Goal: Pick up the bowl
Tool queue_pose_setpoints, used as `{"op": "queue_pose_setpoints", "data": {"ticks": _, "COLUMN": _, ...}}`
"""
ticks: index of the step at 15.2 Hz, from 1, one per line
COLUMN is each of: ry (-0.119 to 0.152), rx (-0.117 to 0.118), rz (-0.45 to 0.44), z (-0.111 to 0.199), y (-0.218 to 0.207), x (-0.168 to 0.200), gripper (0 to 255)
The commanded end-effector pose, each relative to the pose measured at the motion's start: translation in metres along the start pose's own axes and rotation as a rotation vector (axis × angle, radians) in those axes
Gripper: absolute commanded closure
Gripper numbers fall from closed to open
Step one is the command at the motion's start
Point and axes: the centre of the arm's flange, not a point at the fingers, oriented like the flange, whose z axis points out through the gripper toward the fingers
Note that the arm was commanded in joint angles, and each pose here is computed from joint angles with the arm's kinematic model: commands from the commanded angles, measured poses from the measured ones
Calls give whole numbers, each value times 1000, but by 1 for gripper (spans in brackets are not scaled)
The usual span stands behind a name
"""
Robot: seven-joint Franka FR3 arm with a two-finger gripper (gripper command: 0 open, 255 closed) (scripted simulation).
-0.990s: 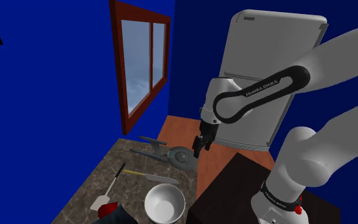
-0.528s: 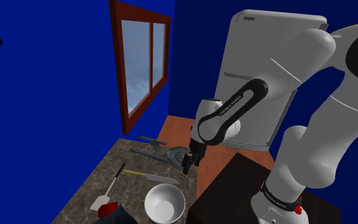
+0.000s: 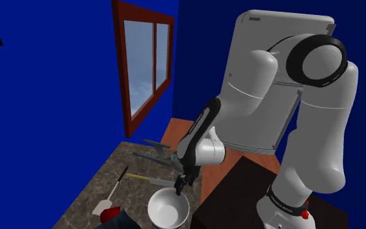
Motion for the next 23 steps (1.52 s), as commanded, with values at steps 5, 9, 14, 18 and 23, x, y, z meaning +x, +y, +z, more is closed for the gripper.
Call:
{"op": "queue_pose_setpoints", "data": {"ticks": 5, "ry": 2, "rx": 7, "rz": 2, "z": 41, "y": 3, "x": 0, "gripper": 0}}
{"op": "queue_pose_setpoints", "data": {"ticks": 9, "ry": 2, "rx": 7, "rz": 2, "z": 59, "y": 8, "x": 0, "gripper": 0}}
{"op": "queue_pose_setpoints", "data": {"ticks": 14, "ry": 2, "rx": 7, "rz": 2, "z": 59, "y": 7, "x": 1, "gripper": 255}}
{"op": "queue_pose_setpoints", "data": {"ticks": 18, "ry": 2, "rx": 7, "rz": 2, "z": 59, "y": 7, "x": 1, "gripper": 255}}
{"op": "queue_pose_setpoints", "data": {"ticks": 23, "ry": 2, "rx": 7, "rz": 2, "z": 44, "y": 4, "x": 0, "gripper": 255}}
